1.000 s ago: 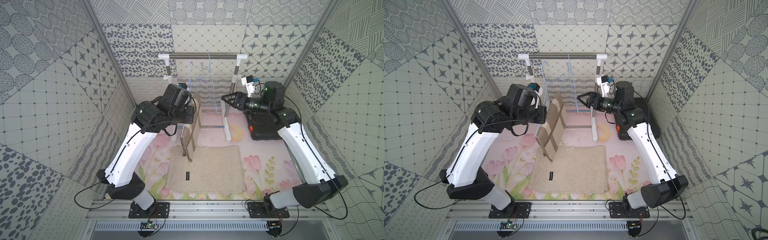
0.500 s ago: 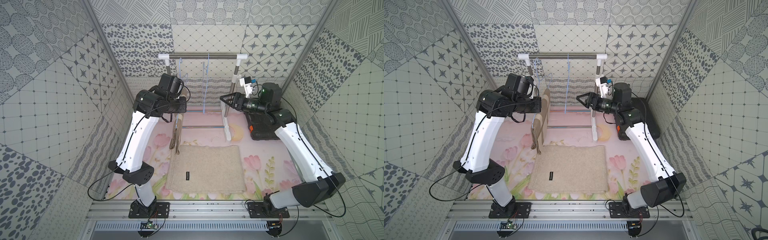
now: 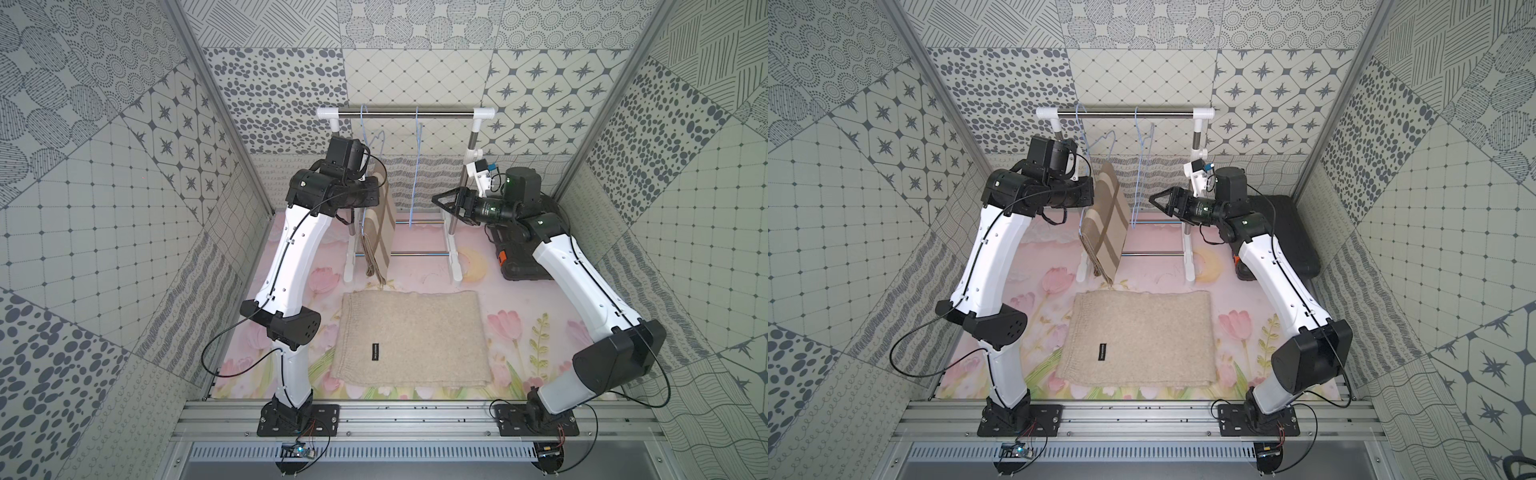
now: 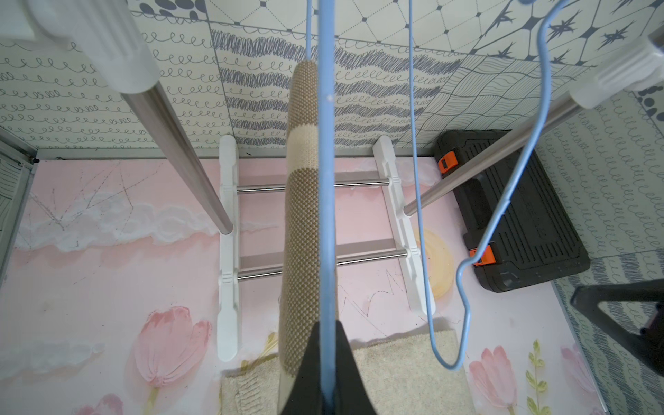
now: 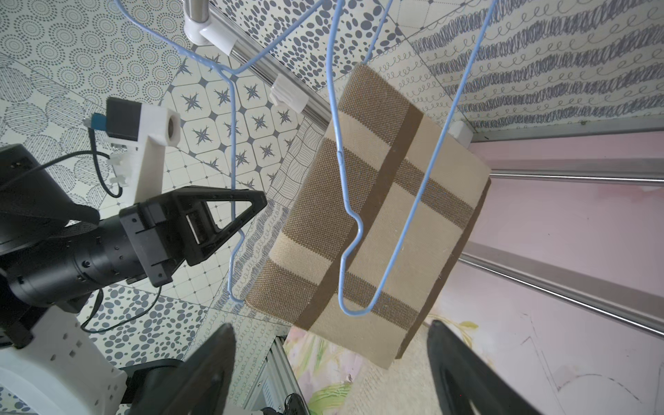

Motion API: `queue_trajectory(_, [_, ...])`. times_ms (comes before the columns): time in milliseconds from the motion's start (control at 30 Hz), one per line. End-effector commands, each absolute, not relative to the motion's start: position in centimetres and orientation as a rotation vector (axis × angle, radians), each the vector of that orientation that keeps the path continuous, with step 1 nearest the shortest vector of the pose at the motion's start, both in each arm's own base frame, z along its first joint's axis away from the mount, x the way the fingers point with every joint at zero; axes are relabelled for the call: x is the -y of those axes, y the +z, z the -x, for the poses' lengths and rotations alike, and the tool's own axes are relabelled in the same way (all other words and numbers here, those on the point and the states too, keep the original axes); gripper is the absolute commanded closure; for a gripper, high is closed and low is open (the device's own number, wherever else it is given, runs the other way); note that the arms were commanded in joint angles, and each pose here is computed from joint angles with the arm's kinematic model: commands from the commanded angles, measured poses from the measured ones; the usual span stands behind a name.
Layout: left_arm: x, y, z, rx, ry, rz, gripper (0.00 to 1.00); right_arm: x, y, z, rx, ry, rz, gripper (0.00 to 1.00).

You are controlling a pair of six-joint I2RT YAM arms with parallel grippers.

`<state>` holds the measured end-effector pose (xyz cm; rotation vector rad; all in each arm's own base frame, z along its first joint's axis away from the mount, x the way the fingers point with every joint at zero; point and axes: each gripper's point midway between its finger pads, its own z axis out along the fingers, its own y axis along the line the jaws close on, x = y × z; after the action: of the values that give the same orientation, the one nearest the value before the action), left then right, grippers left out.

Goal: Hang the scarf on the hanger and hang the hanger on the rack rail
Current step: Place the hanger at the clothesline.

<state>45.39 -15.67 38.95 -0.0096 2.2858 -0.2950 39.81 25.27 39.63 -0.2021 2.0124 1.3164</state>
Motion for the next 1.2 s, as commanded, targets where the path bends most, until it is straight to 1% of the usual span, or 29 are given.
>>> queue_trajectory(0, [17.3, 40.5, -48.6, -2.161, -0.375, -0.030, 1.00, -25.5, 41.9, -40.3, -1.921, 1.319, 0.257, 0.15])
queue_trajectory(133, [17.6, 39.8, -49.3, -2.169, -0.380, -0.035, 1.00, -25.6, 41.7, -40.6, -1.924, 1.321, 0.256, 0.15])
queue_trajectory(233, [17.5, 39.3, -48.9, -2.193, -0.373, -0.030, 1.00, -25.6, 41.7, -40.6, -1.926, 1.322, 0.254, 0.15])
queue_trajectory(333, [17.3, 38.9, -48.6, -2.205, -0.353, -0.045, 1.00, -25.7, 41.7, -40.5, -1.923, 1.328, 0.265, 0.24])
queue_trajectory(367, [17.1, 39.1, -48.8, -2.194, -0.346, -0.042, 1.00, -25.7, 41.7, -40.5, -1.922, 1.328, 0.266, 0.24])
queue_trajectory(500, [17.3, 39.7, -49.5, -2.176, -0.386, -0.031, 1.00, -25.7, 41.8, -40.6, -1.921, 1.328, 0.257, 0.23])
queue_trajectory(633, [17.0, 37.9, -49.0, -2.245, -0.367, -0.008, 0.99, -25.6, 41.8, -40.4, -1.921, 1.331, 0.253, 0.19])
queue_trajectory(667, [17.0, 37.9, -48.6, -2.245, -0.373, -0.008, 0.82, -25.6, 41.8, -40.4, -1.922, 1.332, 0.252, 0.18])
queue_trajectory(700, [17.0, 37.9, -48.2, -2.244, -0.376, -0.007, 0.60, -25.6, 41.7, -40.3, -1.922, 1.331, 0.253, 0.18])
queue_trajectory(733, [17.1, 37.8, -48.0, -2.239, -0.377, -0.011, 0.50, -25.6, 41.7, -40.2, -1.924, 1.333, 0.253, 0.17])
queue_trajectory(767, [17.2, 38.8, -47.4, -2.203, -0.391, -0.016, 0.41, -25.5, 41.7, -40.1, -1.923, 1.332, 0.254, 0.15])
queue_trajectory(833, [17.3, 40.6, -46.1, -2.156, -0.424, -0.027, 0.30, -25.4, 42.0, -39.9, -1.917, 1.327, 0.256, 0.15])
queue_trajectory(867, [17.7, 41.5, -45.4, -2.132, -0.435, -0.051, 0.28, -25.3, 42.1, -39.7, -1.912, 1.326, 0.259, 0.14])
queue_trajectory(933, [18.7, 43.1, -43.7, -2.091, -0.473, -0.111, 0.28, -24.9, 42.4, -39.5, -1.906, 1.321, 0.255, 0.14])
queue_trajectory(1067, [21.3, 46.8, -39.6, -1.956, -0.540, -0.272, 0.29, -23.8, 42.5, -39.0, -1.901, 1.313, 0.240, 0.14])
queue_trajectory(1167, [23.9, 48.3, -37.8, -1.833, -0.565, -0.401, 0.30, -23.3, 42.5, -38.6, -1.899, 1.313, 0.237, 0.14])
